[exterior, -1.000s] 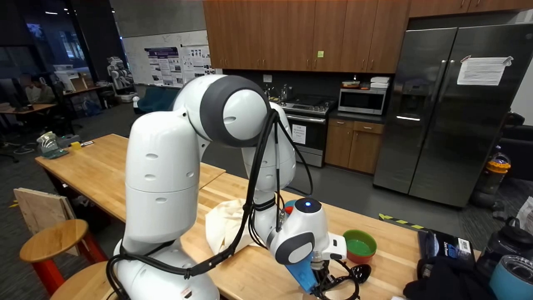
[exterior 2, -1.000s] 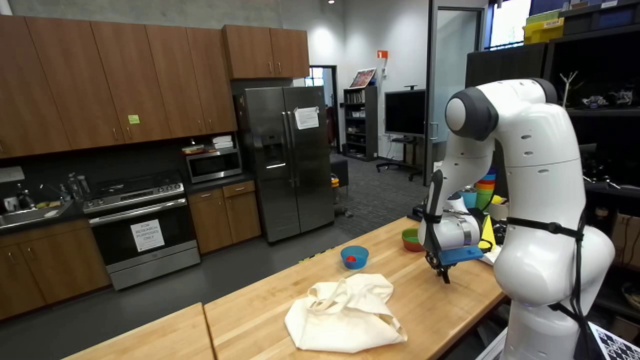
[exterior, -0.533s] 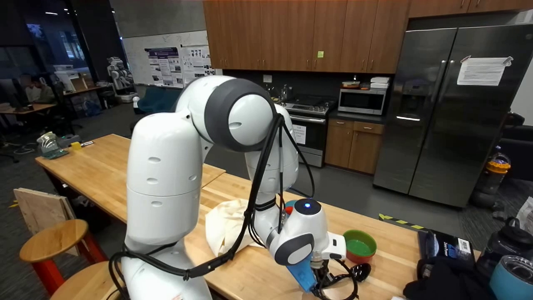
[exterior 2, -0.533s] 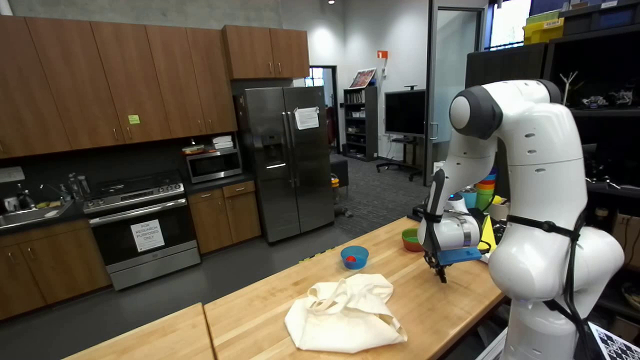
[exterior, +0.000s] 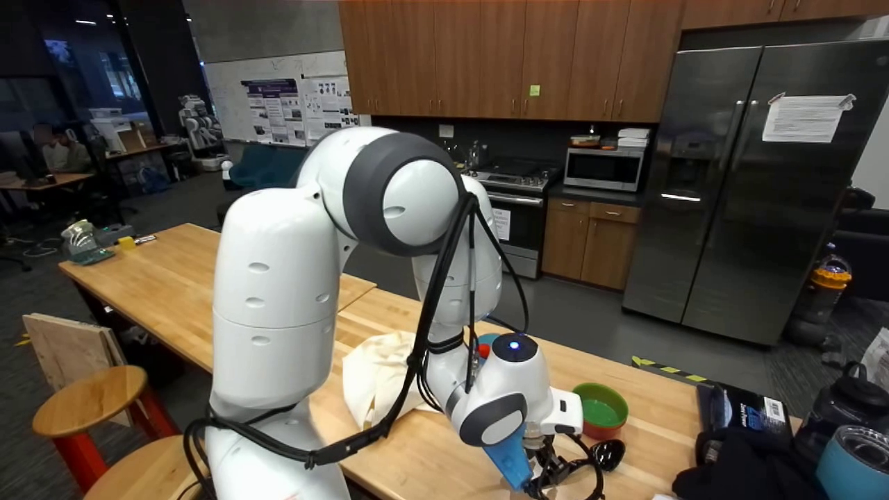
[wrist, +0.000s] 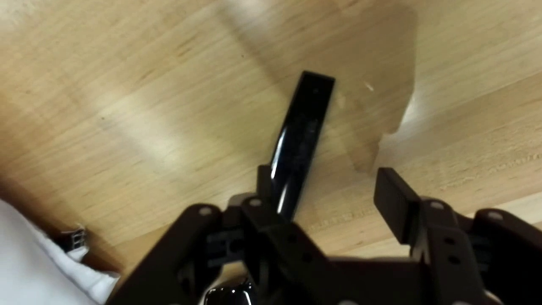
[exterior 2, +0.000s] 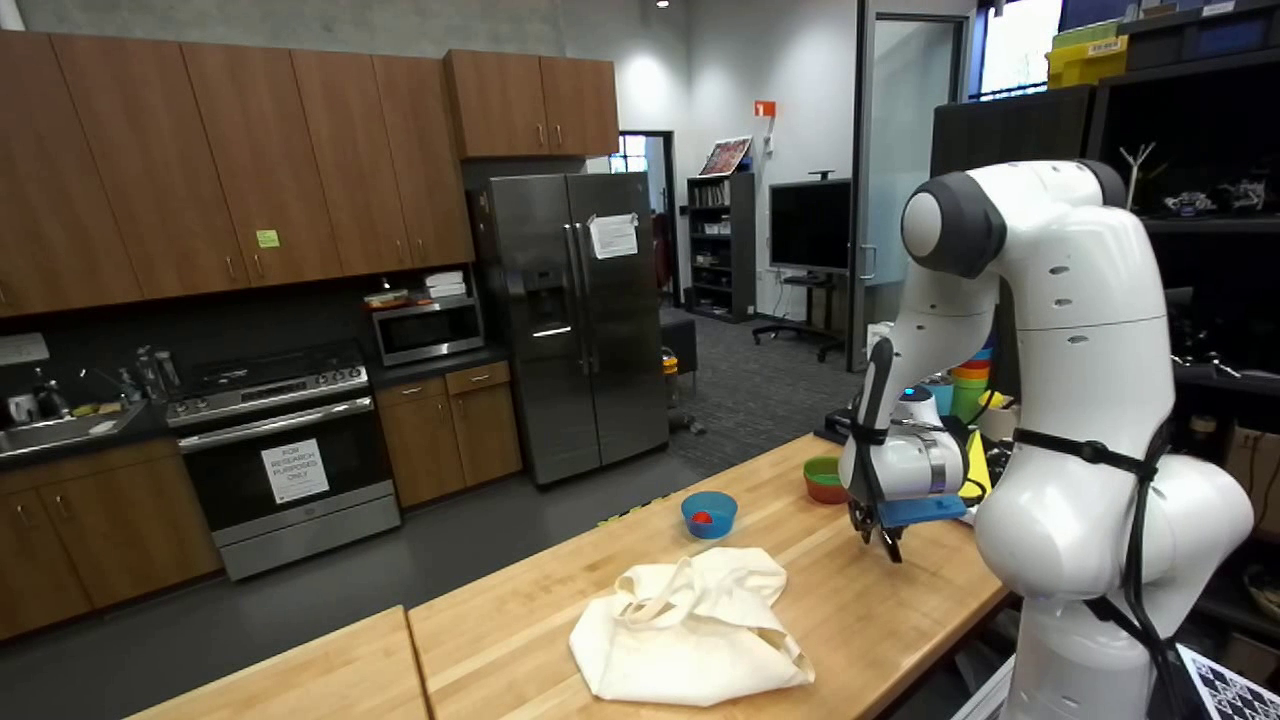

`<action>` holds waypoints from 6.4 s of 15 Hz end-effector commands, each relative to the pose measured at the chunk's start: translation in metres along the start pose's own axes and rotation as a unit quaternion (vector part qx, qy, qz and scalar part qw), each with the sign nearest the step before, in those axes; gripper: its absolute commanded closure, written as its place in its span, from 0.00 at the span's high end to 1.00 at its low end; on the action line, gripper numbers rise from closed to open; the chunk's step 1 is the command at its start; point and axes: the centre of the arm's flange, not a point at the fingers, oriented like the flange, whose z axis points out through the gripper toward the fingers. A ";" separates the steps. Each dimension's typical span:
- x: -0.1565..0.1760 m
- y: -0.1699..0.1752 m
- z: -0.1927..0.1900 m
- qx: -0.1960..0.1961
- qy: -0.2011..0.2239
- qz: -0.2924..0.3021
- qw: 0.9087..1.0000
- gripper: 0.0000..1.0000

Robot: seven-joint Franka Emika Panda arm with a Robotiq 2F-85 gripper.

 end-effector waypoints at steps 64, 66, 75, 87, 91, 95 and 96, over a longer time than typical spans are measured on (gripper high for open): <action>-0.035 0.037 0.000 -0.010 0.056 0.066 0.996 0.06; -0.038 0.028 -0.006 -0.017 0.045 0.054 0.997 0.06; -0.053 -0.005 -0.024 -0.031 0.046 -0.002 0.998 0.06; -0.048 -0.041 -0.056 -0.034 0.073 -0.090 0.993 0.06; -0.046 -0.053 -0.063 -0.062 0.085 -0.123 0.987 0.06; -0.050 -0.064 -0.074 -0.087 0.100 -0.144 0.981 0.06; -0.052 -0.067 -0.078 -0.091 0.102 -0.146 0.980 0.06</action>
